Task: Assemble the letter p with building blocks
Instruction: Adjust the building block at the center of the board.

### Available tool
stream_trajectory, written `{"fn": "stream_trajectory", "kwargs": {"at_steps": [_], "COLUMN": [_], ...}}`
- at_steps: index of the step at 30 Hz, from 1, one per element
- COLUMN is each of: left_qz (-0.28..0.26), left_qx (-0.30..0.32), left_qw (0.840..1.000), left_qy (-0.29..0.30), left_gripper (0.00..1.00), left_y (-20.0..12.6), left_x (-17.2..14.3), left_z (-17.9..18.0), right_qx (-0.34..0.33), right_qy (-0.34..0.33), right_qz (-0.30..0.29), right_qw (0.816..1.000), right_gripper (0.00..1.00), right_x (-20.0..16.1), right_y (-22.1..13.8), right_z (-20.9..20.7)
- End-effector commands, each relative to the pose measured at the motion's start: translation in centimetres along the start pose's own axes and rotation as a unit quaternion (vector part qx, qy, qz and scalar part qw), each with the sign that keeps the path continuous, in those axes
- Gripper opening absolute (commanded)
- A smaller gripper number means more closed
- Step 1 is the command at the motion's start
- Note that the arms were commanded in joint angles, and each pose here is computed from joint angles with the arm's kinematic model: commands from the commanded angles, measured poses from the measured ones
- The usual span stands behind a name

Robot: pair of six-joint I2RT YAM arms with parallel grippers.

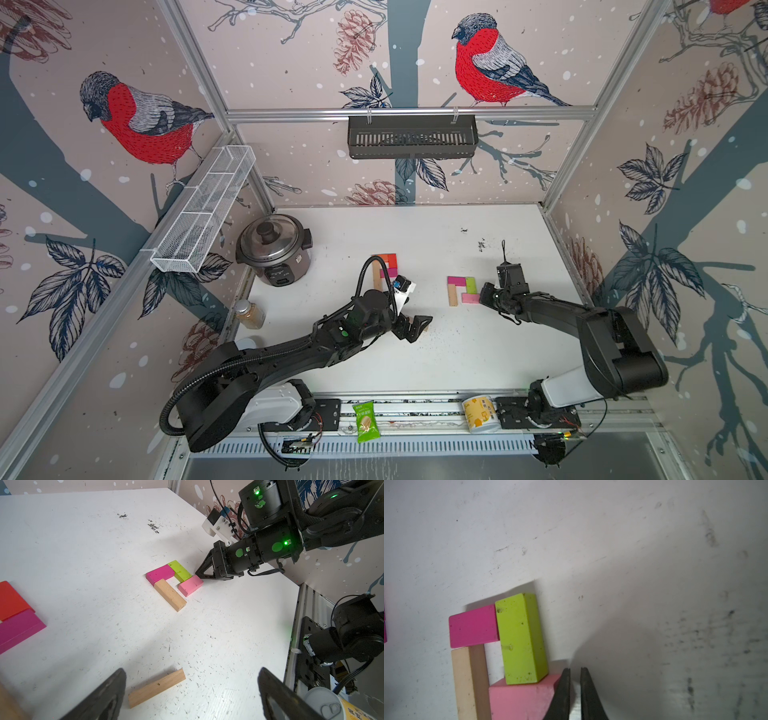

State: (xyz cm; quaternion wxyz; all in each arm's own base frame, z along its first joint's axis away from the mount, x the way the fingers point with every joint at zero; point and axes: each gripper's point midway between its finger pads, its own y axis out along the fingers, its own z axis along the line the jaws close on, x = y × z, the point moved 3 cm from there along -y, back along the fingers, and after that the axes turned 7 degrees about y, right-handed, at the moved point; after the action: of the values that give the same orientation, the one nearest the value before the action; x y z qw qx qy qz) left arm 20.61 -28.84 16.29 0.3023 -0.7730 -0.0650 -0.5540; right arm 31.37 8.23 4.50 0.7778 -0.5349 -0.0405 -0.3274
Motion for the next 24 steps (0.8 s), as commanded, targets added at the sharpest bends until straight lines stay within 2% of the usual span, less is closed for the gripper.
{"fn": "stream_trajectory", "kwargs": {"at_steps": [1,24], "left_qz": [-0.026,-0.019], "left_qx": [-0.010,-0.011], "left_qw": [1.000,1.000], "left_qy": [0.003,0.004], "left_gripper": [0.97,0.97], "left_y": [0.09,0.36], "left_x": [1.36,1.14], "left_z": [-0.41,-0.38], "right_qx": [0.003,0.008], "right_qy": [-0.002,-0.021], "right_qz": [0.011,0.021], "right_qw": [1.000,1.000], "right_gripper": [0.15,0.17], "right_x": [-0.39,-0.87], "right_y": [0.12,0.54], "right_z": [0.16,1.04]}}
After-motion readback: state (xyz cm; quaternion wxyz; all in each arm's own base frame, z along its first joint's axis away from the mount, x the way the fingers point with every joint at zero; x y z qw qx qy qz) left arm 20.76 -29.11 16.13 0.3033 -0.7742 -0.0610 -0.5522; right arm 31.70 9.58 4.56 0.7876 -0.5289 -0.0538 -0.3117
